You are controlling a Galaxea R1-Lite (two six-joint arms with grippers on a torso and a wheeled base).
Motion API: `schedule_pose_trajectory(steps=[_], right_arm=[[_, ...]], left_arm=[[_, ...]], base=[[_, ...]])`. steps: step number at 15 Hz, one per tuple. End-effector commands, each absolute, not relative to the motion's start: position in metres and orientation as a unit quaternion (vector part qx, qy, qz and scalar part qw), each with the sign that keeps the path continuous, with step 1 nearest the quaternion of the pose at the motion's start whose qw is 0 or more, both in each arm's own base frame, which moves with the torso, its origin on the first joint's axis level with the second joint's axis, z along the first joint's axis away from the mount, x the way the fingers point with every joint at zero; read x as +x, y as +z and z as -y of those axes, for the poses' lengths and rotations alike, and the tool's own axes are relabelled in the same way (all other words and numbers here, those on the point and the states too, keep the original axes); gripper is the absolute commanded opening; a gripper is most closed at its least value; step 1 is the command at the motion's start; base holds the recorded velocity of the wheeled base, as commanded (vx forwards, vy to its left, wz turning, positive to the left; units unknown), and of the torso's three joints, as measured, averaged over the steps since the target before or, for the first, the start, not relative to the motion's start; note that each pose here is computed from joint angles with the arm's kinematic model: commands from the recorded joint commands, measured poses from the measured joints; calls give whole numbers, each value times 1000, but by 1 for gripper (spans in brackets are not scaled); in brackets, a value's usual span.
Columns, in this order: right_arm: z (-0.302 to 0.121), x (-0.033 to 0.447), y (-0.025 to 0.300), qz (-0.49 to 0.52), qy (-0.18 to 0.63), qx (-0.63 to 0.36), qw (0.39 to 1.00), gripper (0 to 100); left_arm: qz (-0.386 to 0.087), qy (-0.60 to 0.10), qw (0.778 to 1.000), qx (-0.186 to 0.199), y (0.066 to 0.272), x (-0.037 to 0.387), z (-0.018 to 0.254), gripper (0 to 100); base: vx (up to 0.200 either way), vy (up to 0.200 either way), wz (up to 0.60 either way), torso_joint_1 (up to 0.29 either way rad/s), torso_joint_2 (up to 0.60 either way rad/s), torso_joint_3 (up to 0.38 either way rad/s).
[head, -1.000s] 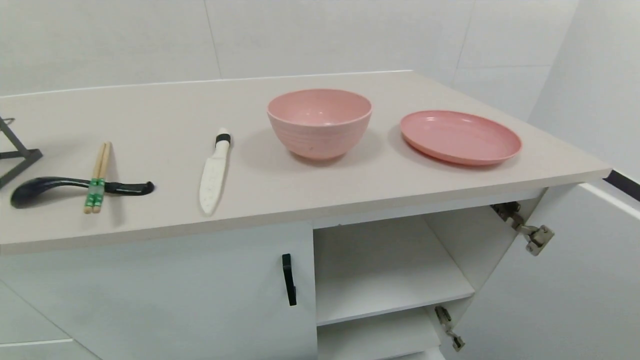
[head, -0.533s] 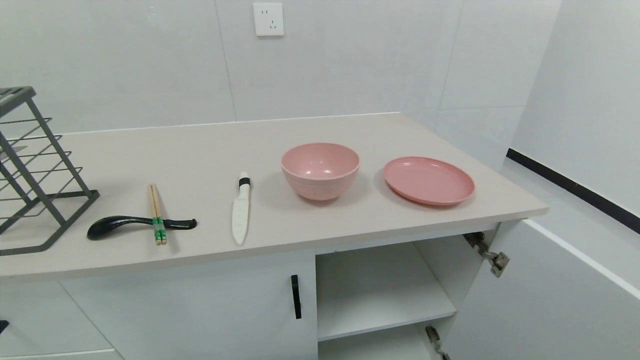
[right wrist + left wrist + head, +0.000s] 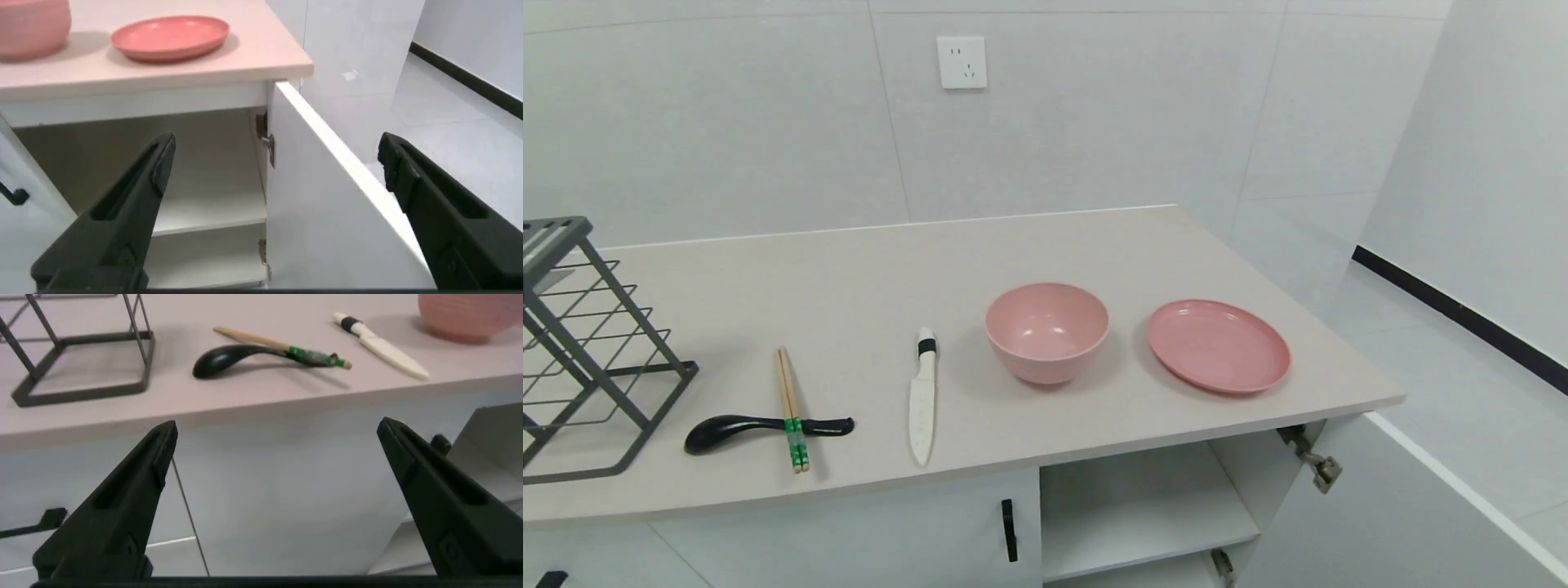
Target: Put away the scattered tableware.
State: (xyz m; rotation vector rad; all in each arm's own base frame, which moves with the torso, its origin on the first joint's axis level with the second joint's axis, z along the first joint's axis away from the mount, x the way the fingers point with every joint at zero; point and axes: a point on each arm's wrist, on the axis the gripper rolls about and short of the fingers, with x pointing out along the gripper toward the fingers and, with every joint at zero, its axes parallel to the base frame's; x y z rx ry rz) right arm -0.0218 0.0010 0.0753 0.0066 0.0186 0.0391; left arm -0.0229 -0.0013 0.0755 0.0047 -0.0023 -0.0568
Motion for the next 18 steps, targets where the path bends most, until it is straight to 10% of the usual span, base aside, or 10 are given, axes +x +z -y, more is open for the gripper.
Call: schedule_pose_trajectory(steps=[1,18], right_arm=[[-1,-22,75,-10,20,3,1000,100],[-1,-22,75,-10,20,3,1000,100]], left_arm=[[1,-28,1000,2,76,-23,1,100],[0,-28,1000,3,75,-23,1,100]], base=[[0,0,0,256,-520,-271],[0,-35,0,218,-441,-222]])
